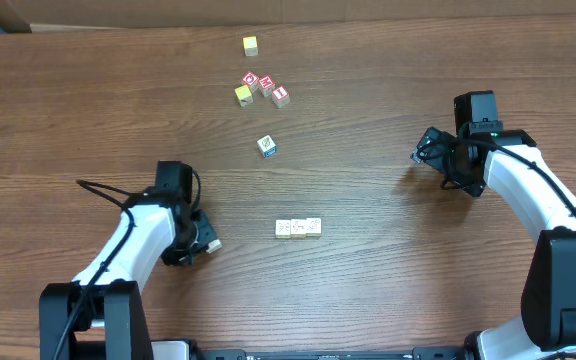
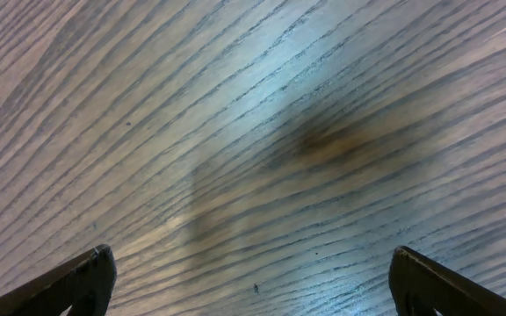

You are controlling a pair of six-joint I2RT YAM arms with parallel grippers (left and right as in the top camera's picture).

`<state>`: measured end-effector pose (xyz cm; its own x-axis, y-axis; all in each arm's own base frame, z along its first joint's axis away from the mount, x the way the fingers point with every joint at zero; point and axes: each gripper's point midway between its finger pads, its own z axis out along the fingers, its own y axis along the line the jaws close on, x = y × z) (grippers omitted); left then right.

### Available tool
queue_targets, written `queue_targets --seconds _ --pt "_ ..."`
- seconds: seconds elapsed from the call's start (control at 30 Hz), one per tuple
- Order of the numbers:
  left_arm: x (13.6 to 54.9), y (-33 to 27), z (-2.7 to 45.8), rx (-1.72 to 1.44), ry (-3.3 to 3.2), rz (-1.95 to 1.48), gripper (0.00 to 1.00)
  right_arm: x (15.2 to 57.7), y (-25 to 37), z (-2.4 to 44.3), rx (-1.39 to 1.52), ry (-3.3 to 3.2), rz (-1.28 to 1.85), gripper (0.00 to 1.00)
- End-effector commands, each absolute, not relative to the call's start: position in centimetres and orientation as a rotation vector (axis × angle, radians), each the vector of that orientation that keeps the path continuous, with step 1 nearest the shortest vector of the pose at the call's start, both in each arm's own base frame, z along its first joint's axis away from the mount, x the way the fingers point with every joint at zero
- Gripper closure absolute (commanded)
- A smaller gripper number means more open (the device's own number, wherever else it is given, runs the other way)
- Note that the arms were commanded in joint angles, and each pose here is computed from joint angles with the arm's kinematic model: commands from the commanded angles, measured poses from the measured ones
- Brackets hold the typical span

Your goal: Flip 5 blocks

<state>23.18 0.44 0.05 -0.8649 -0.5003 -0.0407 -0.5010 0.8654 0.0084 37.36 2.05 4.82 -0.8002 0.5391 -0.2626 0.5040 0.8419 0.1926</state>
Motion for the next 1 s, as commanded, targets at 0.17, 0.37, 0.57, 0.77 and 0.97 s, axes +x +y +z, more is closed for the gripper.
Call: queue_targets --seconds 0.17,0.37,0.57,0.77,0.97 --pt "24.4 -3.6 -0.1 -0.698 2.995 -0.172 0.86 38.0 1.8 6.0 0.783 2.671 0.160 0.00" --pt "25.0 -5.0 0.0 -0.608 2.985 -0.190 0.86 38.0 1.8 6.0 0.783 2.671 0.160 0.00" --pt "25.3 -5.9 0.1 -0.579 2.979 -0.238 0.85 38.0 1.8 6.0 0.783 2.671 0.160 0.00" --pt "26.1 -7.3 0.9 -0.495 2.974 -0.352 0.85 38.0 1.8 6.0 0.783 2.671 0.160 0.00" --pt "25.9 -8.7 1.1 -0.372 2.987 -0.378 0.85 38.0 1.8 6.0 0.783 2.671 0.160 0.00"
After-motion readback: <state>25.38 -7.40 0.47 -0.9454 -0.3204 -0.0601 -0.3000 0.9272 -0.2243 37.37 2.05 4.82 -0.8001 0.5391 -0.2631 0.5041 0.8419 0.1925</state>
